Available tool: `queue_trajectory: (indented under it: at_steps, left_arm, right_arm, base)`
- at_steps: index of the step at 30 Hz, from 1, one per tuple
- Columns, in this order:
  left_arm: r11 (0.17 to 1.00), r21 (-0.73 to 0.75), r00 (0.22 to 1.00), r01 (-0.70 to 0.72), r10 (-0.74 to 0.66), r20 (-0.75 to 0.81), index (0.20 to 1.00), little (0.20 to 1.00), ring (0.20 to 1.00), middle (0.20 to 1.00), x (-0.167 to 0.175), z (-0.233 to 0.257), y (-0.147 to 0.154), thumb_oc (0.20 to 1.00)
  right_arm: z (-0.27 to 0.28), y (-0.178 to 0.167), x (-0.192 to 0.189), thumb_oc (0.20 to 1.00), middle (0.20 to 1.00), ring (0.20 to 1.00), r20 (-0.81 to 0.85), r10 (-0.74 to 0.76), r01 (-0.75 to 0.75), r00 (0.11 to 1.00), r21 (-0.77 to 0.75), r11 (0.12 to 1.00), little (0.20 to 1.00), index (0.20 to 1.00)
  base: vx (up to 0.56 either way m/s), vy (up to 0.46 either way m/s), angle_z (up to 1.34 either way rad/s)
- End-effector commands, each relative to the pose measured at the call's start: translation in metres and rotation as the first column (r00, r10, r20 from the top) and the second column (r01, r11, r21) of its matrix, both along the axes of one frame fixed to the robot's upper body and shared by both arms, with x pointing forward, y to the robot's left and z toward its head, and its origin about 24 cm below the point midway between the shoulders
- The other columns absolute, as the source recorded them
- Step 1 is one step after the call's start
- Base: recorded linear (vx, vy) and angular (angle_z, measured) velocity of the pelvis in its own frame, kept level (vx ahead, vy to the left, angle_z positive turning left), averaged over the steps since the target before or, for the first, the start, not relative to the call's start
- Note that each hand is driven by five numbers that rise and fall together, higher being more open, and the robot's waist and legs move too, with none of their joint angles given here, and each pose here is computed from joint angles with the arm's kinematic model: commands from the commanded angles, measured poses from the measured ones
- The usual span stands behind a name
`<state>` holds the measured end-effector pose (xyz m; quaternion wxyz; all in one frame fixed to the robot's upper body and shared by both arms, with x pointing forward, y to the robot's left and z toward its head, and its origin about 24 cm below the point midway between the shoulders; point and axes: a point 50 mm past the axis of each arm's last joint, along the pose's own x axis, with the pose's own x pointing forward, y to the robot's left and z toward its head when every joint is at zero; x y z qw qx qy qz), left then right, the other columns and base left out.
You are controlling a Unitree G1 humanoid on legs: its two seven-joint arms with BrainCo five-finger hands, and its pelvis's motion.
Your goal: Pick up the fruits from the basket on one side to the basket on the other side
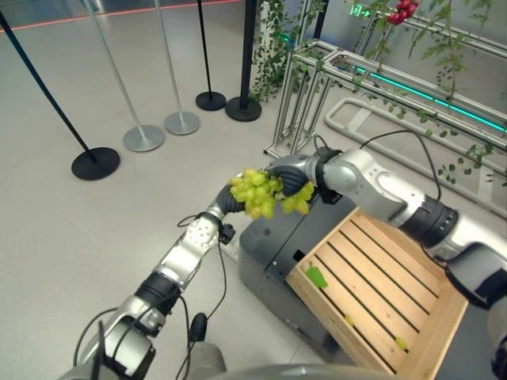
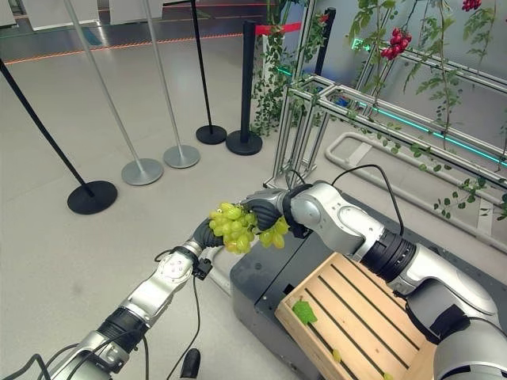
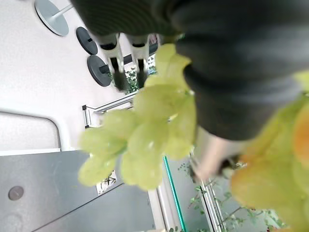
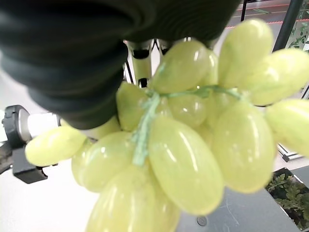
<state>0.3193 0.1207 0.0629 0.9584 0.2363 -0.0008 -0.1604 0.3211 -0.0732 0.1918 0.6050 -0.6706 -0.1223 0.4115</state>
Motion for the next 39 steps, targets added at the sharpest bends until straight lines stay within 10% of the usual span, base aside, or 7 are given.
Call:
queue_trajectory:
  at_steps: [1, 19, 20, 39]
  left_arm:
    - [0.996, -0.049, 0.99, 0.081, -0.075, 0.124, 0.2, 0.2, 0.2, 0.2, 0.019, 0.035, -0.023, 0.2]
    - [0.989, -0.144, 0.993, 0.034, -0.017, 0.115, 0.2, 0.2, 0.2, 0.2, 0.017, 0.032, -0.018, 0.2]
    - [0.988, -0.153, 0.993, 0.033, -0.015, 0.114, 0.2, 0.2, 0.2, 0.2, 0.016, 0.032, -0.017, 0.2]
    - [0.936, -0.341, 0.996, -0.082, 0.09, 0.007, 0.2, 0.2, 0.2, 0.2, 0.005, 0.014, 0.011, 0.2]
  right_arm:
    - [0.03, 0.037, -0.026, 0.2, 0.2, 0.2, 0.073, 0.22, -0.225, 0.973, 0.075, 0.971, 0.2, 0.2]
    - [0.024, 0.033, -0.024, 0.213, 0.213, 0.213, 0.068, 0.204, -0.212, 0.976, 0.127, 0.969, 0.213, 0.213]
    - [0.024, 0.034, -0.024, 1.0, 1.0, 1.0, 0.072, 0.204, -0.212, 0.976, 0.127, 0.969, 1.0, 1.0]
    - [0.006, 0.011, -0.01, 1.0, 1.0, 1.0, 0.002, 0.064, -0.063, 0.998, 0.227, 0.972, 1.0, 1.0]
  base:
    - [0.0, 0.0, 0.0]
    - [0.0, 0.0, 0.0]
    - [0.0, 0.0, 0.0]
    - [0.0, -0.009, -0.01]
